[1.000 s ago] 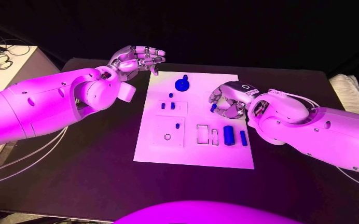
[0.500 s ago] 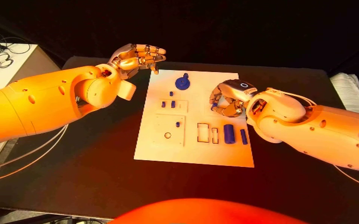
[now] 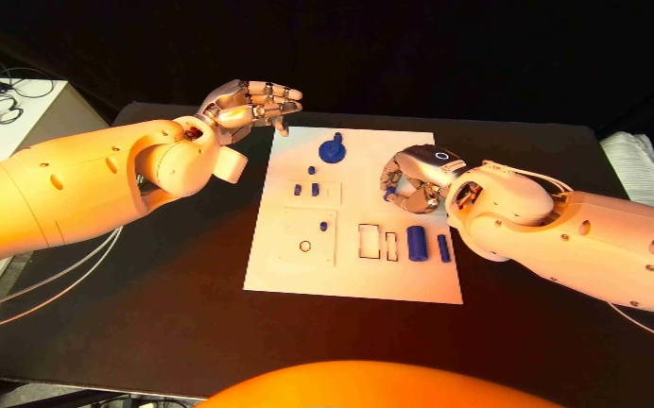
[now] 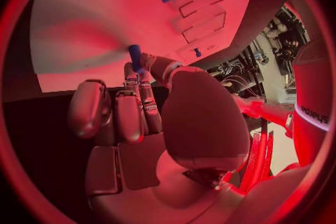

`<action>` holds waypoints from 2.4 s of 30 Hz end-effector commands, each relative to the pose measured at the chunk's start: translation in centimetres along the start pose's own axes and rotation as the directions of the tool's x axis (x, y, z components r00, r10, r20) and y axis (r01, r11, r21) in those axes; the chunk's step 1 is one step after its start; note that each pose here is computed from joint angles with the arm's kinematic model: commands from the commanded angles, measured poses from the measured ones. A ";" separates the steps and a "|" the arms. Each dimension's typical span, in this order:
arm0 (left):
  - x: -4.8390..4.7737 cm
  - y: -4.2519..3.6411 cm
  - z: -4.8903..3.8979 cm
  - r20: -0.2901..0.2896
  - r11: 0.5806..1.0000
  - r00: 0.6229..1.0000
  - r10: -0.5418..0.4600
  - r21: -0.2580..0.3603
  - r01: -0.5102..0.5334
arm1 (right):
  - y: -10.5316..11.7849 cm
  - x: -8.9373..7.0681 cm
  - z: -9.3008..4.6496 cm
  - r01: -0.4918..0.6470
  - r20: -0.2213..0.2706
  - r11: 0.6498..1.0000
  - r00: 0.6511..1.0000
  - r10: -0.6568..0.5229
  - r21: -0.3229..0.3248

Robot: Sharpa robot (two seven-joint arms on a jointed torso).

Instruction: Assemble the parts on the task board

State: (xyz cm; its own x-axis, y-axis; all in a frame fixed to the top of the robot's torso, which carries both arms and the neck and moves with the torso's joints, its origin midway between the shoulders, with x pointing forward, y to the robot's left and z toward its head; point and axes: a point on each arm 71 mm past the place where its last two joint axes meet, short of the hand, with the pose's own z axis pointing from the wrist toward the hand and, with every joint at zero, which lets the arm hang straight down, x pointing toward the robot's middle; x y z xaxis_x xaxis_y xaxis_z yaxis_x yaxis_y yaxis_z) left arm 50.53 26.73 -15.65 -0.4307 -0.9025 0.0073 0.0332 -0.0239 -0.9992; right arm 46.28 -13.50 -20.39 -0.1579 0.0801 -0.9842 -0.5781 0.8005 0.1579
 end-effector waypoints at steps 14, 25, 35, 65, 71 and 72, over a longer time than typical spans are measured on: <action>0.21 0.02 0.26 -0.016 1.000 1.000 0.010 0.002 -0.010 | 1.1 -1.3 -1.3 -0.006 0.149 0.999 0.989 0.012 -0.041; 0.70 0.16 0.81 -0.012 1.000 1.000 0.009 0.002 -0.009 | 3.4 -3.1 -2.1 -0.031 0.208 0.993 0.977 0.054 -0.116; 0.80 0.20 0.95 -0.012 1.000 1.000 0.000 0.003 0.000 | 7.7 -3.0 -1.8 -0.083 0.183 0.971 0.975 0.125 -0.225; 1.27 0.23 1.22 -0.015 1.000 1.000 -0.005 0.002 0.005 | 14.0 4.2 0.5 -0.167 0.034 0.928 0.982 0.188 -0.334; 1.30 0.23 1.23 -0.016 1.000 1.000 -0.006 0.002 0.006 | 13.7 4.7 0.7 -0.156 0.027 0.934 0.984 0.174 -0.322; 1.30 0.23 1.23 -0.016 1.000 1.000 -0.006 0.002 0.006 | 13.7 4.7 0.8 -0.156 0.026 0.934 0.985 0.173 -0.320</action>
State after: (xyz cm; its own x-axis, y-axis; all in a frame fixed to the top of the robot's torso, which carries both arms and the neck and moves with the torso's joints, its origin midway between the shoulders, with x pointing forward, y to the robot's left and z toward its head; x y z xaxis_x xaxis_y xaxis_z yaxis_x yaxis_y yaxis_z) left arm 51.10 25.21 -15.92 -0.4417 -0.8971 0.0058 0.0301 -0.0212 -0.9993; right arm 38.31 -1.81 -22.80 -0.2406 0.2537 -0.9369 -0.7588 0.5527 0.3445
